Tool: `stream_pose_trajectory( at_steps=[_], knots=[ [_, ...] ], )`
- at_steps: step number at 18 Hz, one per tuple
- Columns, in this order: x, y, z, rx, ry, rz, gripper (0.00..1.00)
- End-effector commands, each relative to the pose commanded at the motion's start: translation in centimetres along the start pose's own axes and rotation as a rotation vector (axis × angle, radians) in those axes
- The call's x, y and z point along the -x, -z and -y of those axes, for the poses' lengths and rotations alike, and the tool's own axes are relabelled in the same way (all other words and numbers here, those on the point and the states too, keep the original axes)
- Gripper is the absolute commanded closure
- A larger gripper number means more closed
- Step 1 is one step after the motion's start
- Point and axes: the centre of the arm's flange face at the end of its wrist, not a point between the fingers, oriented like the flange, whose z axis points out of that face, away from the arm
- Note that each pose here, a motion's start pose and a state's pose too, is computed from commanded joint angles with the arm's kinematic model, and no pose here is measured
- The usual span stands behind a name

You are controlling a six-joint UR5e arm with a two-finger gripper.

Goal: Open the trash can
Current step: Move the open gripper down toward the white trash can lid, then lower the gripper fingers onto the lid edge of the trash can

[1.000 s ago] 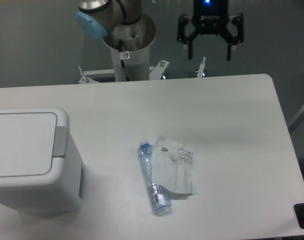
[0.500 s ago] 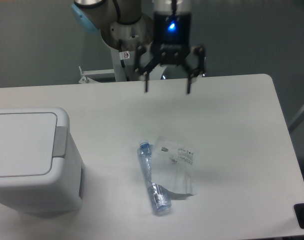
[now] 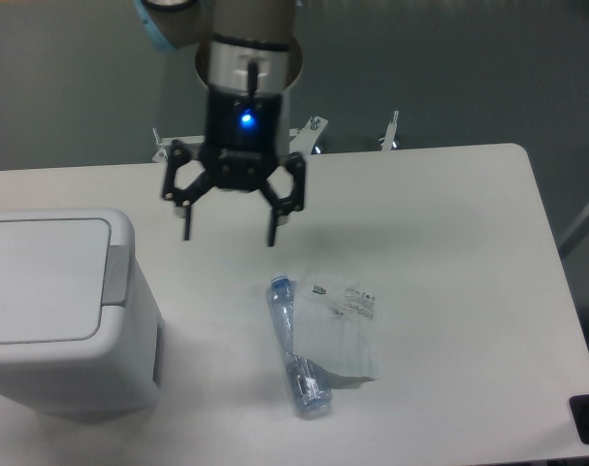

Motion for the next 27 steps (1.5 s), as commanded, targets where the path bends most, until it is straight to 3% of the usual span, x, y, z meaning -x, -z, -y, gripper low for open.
stream_pose_trajectory(
  at_steps=[5, 27],
  knots=[
    [-1.5, -2.2, -0.6, 0.038, -0.008, -0.02, 0.0],
    [-1.9, -4.3, -1.1, 0.074, -0.008, -0.03, 0.0]
  ],
)
